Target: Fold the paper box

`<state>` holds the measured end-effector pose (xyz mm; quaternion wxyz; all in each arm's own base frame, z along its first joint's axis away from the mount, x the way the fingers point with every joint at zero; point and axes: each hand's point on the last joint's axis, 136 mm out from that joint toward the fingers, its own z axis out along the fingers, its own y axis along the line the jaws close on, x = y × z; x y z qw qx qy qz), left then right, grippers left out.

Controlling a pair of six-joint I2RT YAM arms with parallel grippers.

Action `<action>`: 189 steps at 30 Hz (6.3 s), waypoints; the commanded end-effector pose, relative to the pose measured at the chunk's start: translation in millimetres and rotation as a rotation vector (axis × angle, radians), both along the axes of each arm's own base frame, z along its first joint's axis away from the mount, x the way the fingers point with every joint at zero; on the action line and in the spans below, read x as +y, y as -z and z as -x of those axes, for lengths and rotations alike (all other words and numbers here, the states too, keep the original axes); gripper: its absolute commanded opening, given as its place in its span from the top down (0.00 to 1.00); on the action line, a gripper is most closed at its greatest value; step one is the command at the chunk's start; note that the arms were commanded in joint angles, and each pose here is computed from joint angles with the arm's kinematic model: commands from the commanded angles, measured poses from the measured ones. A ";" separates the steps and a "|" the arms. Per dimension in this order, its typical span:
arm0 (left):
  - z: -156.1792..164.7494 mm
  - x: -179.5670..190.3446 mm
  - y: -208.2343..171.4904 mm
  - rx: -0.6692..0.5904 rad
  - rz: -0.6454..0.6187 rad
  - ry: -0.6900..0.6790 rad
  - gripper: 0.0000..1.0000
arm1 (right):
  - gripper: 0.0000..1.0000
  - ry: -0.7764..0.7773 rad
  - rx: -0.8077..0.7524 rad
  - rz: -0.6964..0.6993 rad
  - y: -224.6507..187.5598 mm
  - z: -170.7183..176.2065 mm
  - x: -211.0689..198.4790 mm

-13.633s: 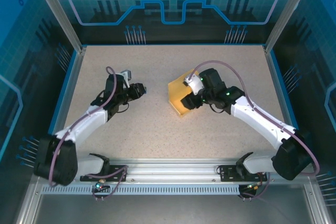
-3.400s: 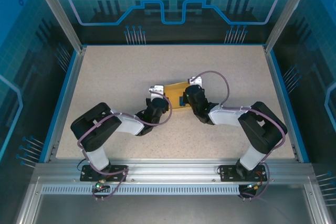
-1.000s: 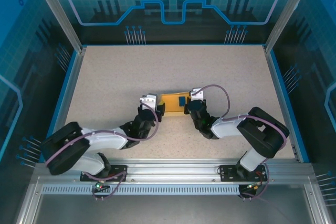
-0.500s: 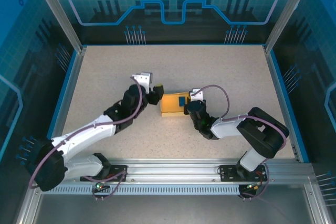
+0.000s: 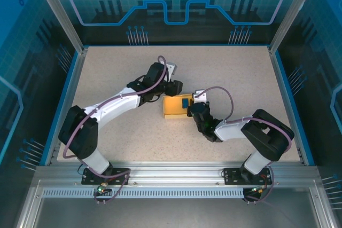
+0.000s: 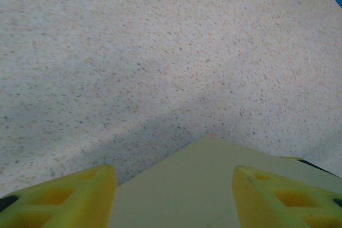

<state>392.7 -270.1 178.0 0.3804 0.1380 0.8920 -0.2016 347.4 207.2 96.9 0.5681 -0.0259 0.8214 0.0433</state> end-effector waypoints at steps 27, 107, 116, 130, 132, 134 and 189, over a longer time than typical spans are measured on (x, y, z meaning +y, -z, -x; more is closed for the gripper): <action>47.4 -28.2 55.2 0.170 -0.038 0.178 0.41 | 0.82 0.006 0.046 0.091 15.8 21.2 -9.7; 37.1 9.9 49.9 0.053 0.018 0.005 0.35 | 0.41 -0.355 0.709 0.075 3.3 64.0 -27.2; 19.7 42.0 55.9 0.128 -0.029 -0.063 0.32 | 0.38 -0.493 0.714 0.086 -18.0 89.1 14.8; 27.9 51.7 70.1 0.163 -0.006 -0.135 0.28 | 0.34 -0.579 0.626 0.105 -3.0 92.9 67.4; 26.9 55.1 73.0 0.162 -0.027 -0.143 0.26 | 0.34 -0.584 0.614 0.100 -1.5 94.8 70.6; 27.0 57.8 75.8 0.162 -0.040 -0.152 0.24 | 0.33 -0.588 0.598 0.100 -4.0 96.3 72.1; 49.7 16.9 106.6 0.468 0.214 0.114 0.32 | 0.31 -0.447 0.834 -0.102 6.3 45.6 11.3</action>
